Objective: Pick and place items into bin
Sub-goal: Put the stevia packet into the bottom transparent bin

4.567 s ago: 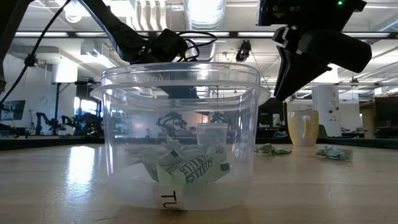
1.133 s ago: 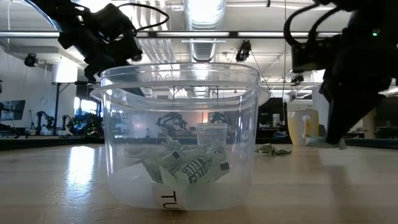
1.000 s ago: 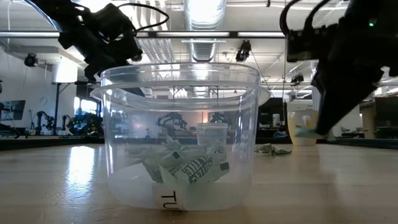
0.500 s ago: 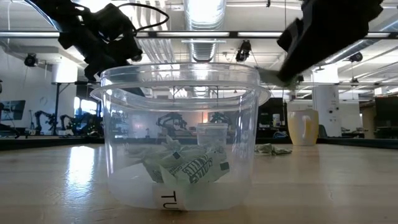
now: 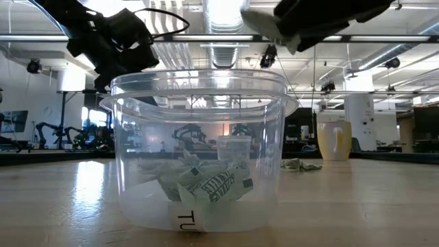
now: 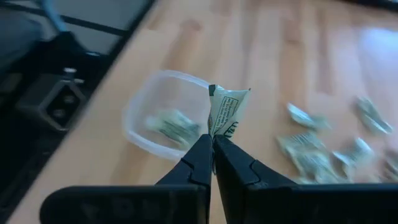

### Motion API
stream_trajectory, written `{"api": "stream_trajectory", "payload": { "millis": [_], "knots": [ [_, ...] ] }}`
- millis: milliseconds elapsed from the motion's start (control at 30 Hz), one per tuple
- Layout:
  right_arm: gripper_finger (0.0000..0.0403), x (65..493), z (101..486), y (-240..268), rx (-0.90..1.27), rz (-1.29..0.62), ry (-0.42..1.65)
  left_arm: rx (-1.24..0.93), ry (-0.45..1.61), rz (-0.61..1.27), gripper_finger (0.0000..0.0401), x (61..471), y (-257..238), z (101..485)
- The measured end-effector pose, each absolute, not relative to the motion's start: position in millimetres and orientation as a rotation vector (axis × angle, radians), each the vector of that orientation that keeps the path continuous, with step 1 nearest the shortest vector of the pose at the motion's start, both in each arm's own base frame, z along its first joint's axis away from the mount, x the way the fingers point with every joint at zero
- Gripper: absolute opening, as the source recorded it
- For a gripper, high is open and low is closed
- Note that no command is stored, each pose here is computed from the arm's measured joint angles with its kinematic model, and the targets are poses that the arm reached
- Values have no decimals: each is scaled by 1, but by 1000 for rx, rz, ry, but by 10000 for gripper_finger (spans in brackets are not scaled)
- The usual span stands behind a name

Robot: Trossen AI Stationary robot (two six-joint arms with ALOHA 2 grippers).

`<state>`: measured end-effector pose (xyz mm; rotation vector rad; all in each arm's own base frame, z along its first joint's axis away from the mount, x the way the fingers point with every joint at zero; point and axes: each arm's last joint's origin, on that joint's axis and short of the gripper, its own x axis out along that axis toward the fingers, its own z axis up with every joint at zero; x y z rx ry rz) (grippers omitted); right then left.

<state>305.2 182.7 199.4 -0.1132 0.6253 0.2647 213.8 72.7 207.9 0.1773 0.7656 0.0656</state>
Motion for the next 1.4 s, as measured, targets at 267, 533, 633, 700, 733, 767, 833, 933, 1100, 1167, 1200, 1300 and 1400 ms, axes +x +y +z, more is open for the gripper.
{"api": "stream_trajectory", "payload": {
  "millis": [267,533,633,700,733,767,833,933,1100,1167,1200,1300,1400],
  "knots": [
    [9,313,203,190,-134,348,575,179,759,67,114,216,74,207],
    [9,330,190,202,-190,467,548,179,760,67,114,216,74,207],
    [9,339,186,206,-215,479,563,178,760,67,114,216,74,207],
    [9,345,188,209,-232,481,569,178,761,67,114,216,74,207],
    [9,347,190,210,-238,483,569,178,761,67,114,216,74,207],
    [9,349,191,212,-242,483,566,178,760,67,114,216,74,207],
    [9,353,194,214,-249,487,549,178,762,67,114,216,74,207],
    [9,357,188,216,-268,489,564,178,761,67,114,216,74,207],
    [9,363,182,212,-275,475,602,178,762,67,114,216,74,207],
    [9,365,180,210,-267,462,622,178,761,68,114,216,74,207],
    [9,366,180,209,-260,454,628,177,762,67,114,216,74,207],
    [9,368,181,206,-236,436,639,178,761,67,114,216,74,207],
    [9,368,180,205,-230,429,648,178,760,67,114,216,74,207]
  ]
}}
